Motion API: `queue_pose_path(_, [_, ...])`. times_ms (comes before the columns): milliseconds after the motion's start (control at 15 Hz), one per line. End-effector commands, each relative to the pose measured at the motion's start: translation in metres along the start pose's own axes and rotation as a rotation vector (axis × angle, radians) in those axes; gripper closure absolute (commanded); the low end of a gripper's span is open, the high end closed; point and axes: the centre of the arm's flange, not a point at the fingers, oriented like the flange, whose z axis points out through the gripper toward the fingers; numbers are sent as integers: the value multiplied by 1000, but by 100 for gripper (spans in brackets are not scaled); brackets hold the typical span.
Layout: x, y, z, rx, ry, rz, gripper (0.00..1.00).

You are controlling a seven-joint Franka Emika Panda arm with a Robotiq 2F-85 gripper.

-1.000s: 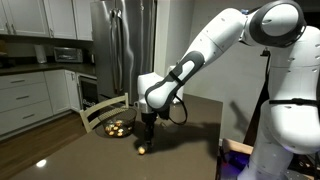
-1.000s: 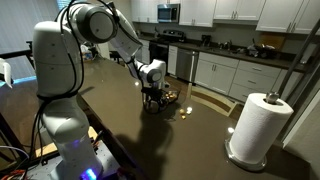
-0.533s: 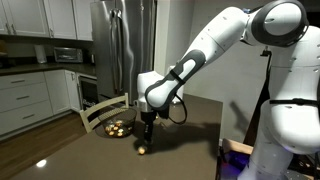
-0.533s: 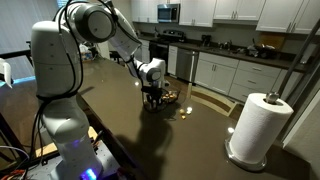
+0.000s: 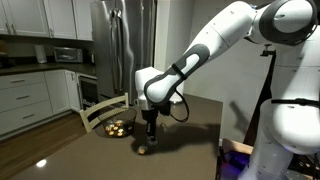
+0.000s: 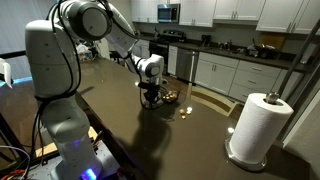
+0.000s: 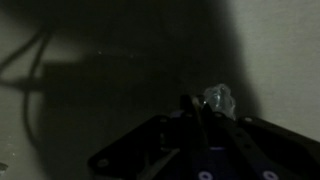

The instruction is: Take the yellow object closest to you and move it away from you then move the right yellow object to the right of the black basket

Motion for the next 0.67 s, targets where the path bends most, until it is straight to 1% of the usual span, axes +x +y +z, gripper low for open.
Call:
queue_pose_path(0, [-3, 1, -35, -36, -27, 38, 96])
queue_pose_path(133, [0, 7, -49, -47, -17, 61, 96])
queue_pose_path(267, [5, 18, -63, -63, 15, 100, 96])
queue_pose_path(600, [12, 58, -90, -80, 82, 242, 97])
